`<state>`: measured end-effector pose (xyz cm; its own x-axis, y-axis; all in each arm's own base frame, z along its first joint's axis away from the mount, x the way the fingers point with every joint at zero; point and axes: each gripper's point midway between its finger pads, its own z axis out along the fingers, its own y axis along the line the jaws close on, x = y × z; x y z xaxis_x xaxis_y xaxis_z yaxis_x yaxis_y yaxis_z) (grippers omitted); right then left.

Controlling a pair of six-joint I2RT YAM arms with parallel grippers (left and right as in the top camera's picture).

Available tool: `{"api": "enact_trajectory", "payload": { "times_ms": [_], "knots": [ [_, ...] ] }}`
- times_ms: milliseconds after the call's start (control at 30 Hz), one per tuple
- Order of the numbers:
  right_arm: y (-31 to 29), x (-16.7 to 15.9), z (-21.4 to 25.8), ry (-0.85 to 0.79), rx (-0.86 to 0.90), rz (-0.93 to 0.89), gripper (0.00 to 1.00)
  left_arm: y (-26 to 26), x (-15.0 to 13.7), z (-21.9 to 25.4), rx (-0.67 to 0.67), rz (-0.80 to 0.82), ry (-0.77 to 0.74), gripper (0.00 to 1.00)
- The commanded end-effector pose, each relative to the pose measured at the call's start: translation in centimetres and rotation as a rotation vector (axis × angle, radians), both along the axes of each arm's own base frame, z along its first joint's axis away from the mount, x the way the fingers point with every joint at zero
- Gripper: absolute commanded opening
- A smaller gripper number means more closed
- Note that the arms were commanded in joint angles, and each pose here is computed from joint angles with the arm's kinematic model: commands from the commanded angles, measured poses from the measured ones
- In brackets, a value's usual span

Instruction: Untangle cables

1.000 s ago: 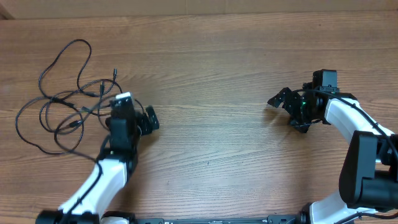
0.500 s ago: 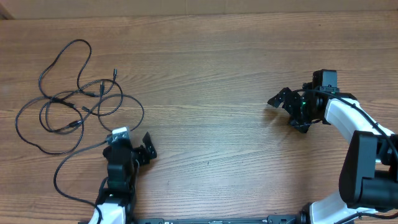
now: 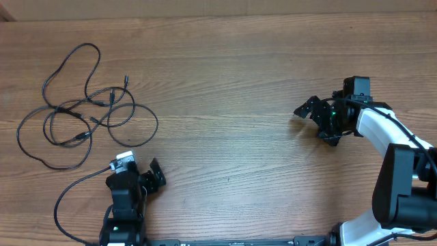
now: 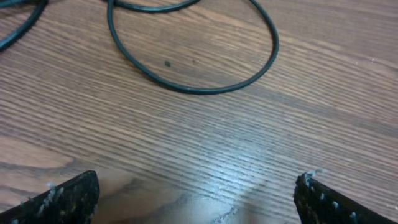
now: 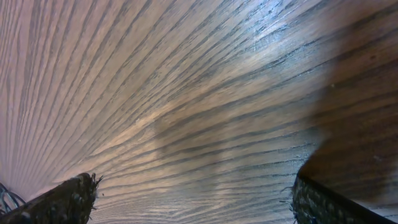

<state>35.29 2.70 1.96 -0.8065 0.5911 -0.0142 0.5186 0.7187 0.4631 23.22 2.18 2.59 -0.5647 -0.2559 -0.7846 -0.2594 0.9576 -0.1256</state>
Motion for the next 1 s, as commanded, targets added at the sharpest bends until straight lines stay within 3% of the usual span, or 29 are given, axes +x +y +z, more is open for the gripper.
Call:
{"api": "enact_trajectory", "payload": {
  "times_ms": [0,400,667,967],
  "knots": [
    [-0.5,0.2,0.1,-0.012,-0.031,0.0,1.0,-0.3,0.6,1.8,0.042,-0.053,-0.078,0.99],
    [-0.5,0.2,0.1,-0.012,-0.031,0.0,1.0,-2.8,1.7,10.5,0.16,-0.209,-0.453,1.0],
    [-0.5,0.2,0.1,-0.012,-0.031,0.0,1.0,-3.2,1.4,13.1,0.181,-0.228,-0.567,0.99],
    [-0.5,0.2,0.1,-0.012,-0.031,0.0,1.0,-3.1,1.4,13.2,0.177,-0.226,-0.571,0.99]
  ]
}}
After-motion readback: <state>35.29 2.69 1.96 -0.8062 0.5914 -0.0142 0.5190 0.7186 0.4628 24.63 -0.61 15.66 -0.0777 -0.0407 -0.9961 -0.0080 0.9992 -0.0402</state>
